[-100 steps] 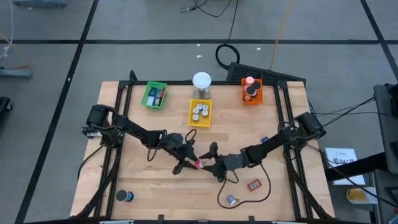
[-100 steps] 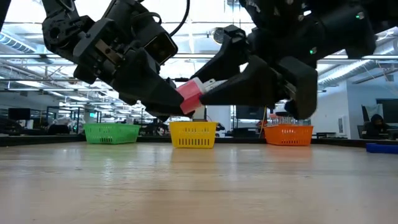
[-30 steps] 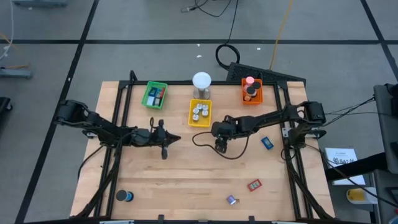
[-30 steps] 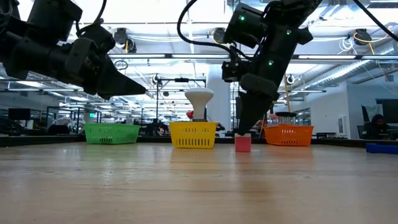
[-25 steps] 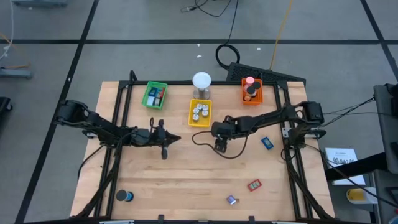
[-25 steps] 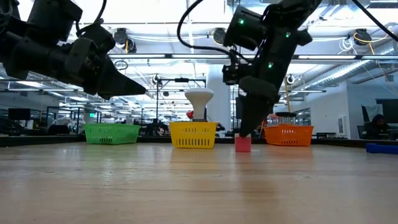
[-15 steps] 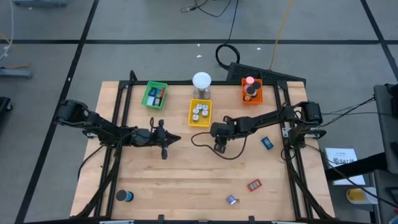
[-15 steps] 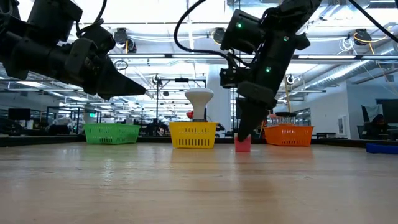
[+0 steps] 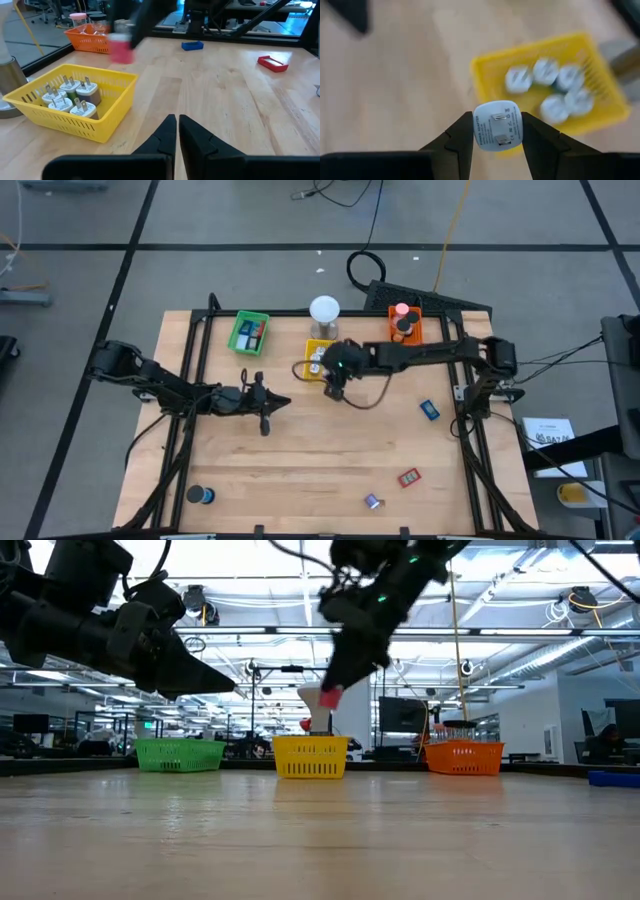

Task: Pick & Place Office items
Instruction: Put the pink charger adapter into the yellow bin

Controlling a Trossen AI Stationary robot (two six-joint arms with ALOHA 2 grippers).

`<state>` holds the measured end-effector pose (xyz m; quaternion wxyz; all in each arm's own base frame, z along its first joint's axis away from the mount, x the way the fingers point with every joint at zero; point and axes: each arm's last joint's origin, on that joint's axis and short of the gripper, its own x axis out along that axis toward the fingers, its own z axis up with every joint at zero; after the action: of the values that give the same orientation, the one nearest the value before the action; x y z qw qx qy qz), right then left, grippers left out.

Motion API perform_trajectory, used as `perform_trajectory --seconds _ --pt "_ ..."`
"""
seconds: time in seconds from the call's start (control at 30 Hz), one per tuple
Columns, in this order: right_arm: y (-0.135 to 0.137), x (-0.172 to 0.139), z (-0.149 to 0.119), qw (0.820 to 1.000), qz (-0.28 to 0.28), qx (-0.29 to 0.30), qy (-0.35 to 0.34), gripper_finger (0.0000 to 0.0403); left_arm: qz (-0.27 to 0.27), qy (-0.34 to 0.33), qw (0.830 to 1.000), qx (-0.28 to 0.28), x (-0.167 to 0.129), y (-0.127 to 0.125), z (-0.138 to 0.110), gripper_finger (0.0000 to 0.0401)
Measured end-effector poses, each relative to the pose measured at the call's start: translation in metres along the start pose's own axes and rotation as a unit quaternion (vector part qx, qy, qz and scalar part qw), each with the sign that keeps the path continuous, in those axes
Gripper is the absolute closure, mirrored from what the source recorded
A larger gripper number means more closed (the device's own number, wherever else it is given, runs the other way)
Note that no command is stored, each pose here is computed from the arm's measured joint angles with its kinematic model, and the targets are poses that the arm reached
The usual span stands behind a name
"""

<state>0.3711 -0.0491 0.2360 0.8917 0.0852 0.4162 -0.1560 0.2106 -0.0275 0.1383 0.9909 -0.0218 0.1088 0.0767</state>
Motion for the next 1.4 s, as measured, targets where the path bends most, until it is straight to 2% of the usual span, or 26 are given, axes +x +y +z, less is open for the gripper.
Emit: perform_trajectory --seconds 0.13,0.2,0.27,0.5,0.67,0.83,1.13,1.3,1.4 --pt "-0.020 0.013 0.007 0.999 -0.018 -0.025 0.018 0.0278 0.000 0.000 1.000 0.002 0.000 0.000 0.000 0.0390" --pt "-0.027 0.020 0.012 1.000 -0.012 -0.027 0.006 0.0277 0.000 0.000 1.000 0.007 0.000 0.000 0.000 0.0397" --pt "-0.031 0.026 0.008 0.999 -0.004 -0.032 0.024 0.0277 0.000 0.000 1.000 0.008 0.000 0.000 0.000 0.0398" --pt "-0.036 0.052 0.001 0.998 0.003 -0.054 0.041 0.0276 0.000 0.002 1.000 0.009 0.000 0.000 0.000 0.0379" --pt "-0.037 0.062 -0.002 0.997 0.011 -0.066 0.047 0.0276 0.000 0.002 1.000 0.008 0.000 0.000 -0.001 0.0385" --pt "-0.037 0.063 -0.003 0.996 0.016 -0.075 0.050 0.0275 0.000 0.003 1.000 0.008 0.000 0.000 -0.001 0.0398" --pt "-0.045 0.067 -0.011 0.996 0.010 -0.067 0.056 0.0274 0.000 0.003 1.000 0.008 0.000 0.000 -0.001 0.0381" --pt "-0.045 0.070 -0.015 0.997 0.010 -0.067 0.048 0.0257 0.000 0.003 1.000 0.009 0.000 0.000 -0.001 0.0398" --pt "-0.045 0.070 -0.015 0.997 0.010 -0.067 0.048 0.0248 0.001 0.003 1.000 0.009 0.000 0.000 -0.001 0.0393"
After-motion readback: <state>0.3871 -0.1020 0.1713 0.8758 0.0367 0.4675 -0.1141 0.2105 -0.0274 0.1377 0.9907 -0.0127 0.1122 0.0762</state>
